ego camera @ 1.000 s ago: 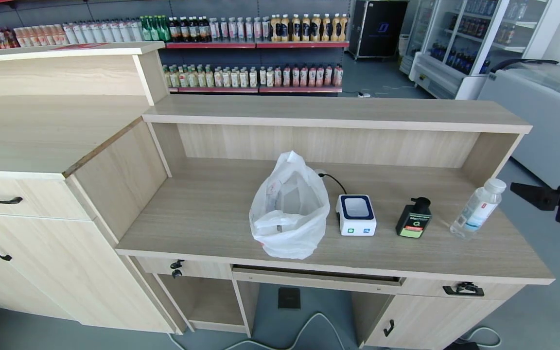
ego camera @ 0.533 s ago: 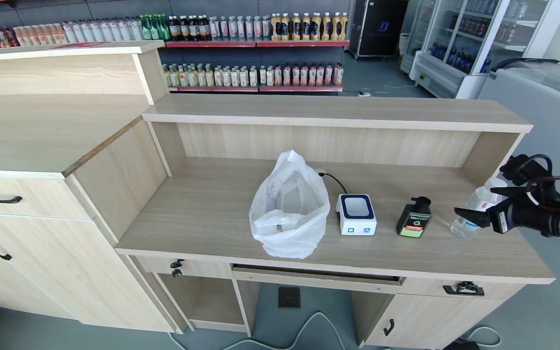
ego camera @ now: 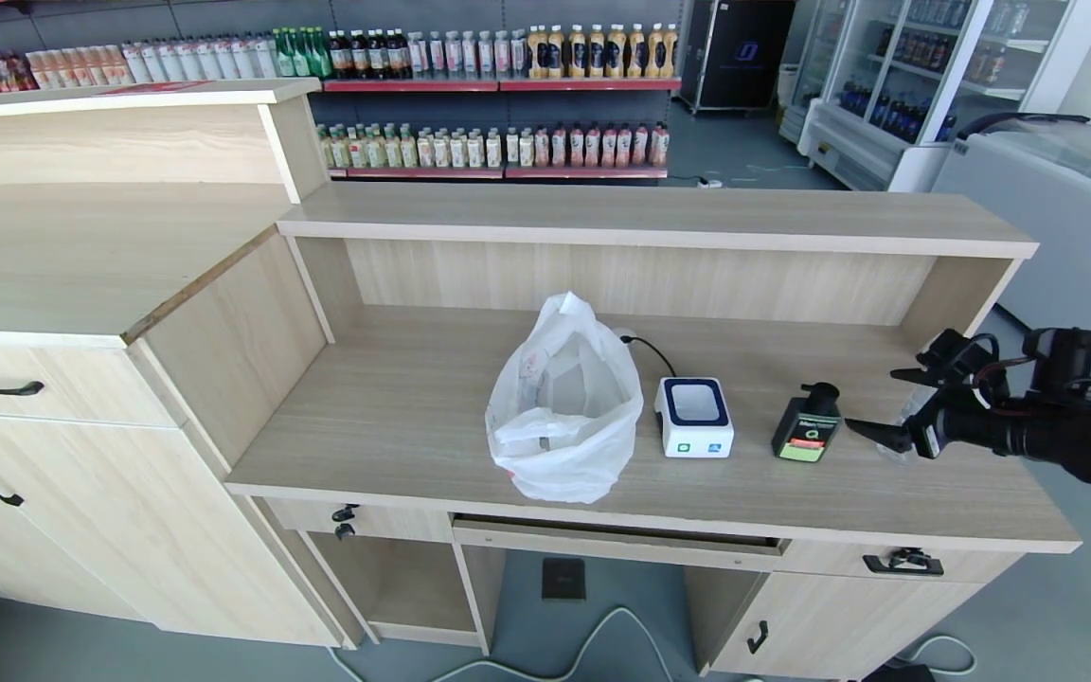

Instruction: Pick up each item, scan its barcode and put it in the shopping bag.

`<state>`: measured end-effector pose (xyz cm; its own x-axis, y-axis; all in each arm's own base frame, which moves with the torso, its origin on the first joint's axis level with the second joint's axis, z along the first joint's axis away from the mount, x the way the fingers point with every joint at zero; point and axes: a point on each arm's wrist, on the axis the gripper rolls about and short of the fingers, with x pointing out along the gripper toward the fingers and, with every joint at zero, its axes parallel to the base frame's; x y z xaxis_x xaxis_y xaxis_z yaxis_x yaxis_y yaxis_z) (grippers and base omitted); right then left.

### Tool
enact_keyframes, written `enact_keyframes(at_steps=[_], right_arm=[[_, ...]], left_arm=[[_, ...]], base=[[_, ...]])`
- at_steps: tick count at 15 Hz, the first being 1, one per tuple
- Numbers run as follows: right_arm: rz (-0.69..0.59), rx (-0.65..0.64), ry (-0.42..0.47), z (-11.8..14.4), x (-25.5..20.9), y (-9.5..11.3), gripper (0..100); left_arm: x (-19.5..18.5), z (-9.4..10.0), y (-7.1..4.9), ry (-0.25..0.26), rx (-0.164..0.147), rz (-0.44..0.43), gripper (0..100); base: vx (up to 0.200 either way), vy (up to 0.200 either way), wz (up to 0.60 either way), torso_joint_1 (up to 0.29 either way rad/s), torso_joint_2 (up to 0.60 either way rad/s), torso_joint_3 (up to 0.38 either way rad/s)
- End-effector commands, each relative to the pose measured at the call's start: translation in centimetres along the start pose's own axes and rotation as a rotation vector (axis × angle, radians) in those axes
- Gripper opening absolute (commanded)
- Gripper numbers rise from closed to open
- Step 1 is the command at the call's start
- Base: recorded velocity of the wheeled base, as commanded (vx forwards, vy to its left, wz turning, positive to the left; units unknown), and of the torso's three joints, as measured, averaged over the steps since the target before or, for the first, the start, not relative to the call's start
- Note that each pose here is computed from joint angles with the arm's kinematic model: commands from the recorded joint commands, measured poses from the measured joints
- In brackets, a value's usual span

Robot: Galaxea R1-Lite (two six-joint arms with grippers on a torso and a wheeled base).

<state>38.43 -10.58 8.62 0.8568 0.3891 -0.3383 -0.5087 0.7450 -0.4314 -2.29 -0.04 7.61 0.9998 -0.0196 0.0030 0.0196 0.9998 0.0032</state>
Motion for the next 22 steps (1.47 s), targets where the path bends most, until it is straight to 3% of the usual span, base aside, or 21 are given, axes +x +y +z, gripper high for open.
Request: enact_keyframes(at_steps=[1, 10, 22], right_arm=[[0.05, 0.005, 0.021, -2.3, 1.5, 0.8, 100], [0.12, -0.04, -0.039, -3.5, 5.9, 1.2, 100], [0.206, -0.076, -0.086, -4.0, 11.9, 3.9, 100]], left_arm=[[0.0, 0.0, 0.0, 0.0, 0.0, 0.0, 100], [0.0, 0.0, 0.0, 0.0, 0.0, 0.0, 100], [0.0, 0.0, 0.0, 0.0, 0.0, 0.0, 100]], base=[[0.0, 0.0, 0.0, 0.0, 0.0, 0.0], [0.0, 0.0, 0.0, 0.0, 0.0, 0.0], [0.0, 0.0, 0.0, 0.0, 0.0, 0.0]])
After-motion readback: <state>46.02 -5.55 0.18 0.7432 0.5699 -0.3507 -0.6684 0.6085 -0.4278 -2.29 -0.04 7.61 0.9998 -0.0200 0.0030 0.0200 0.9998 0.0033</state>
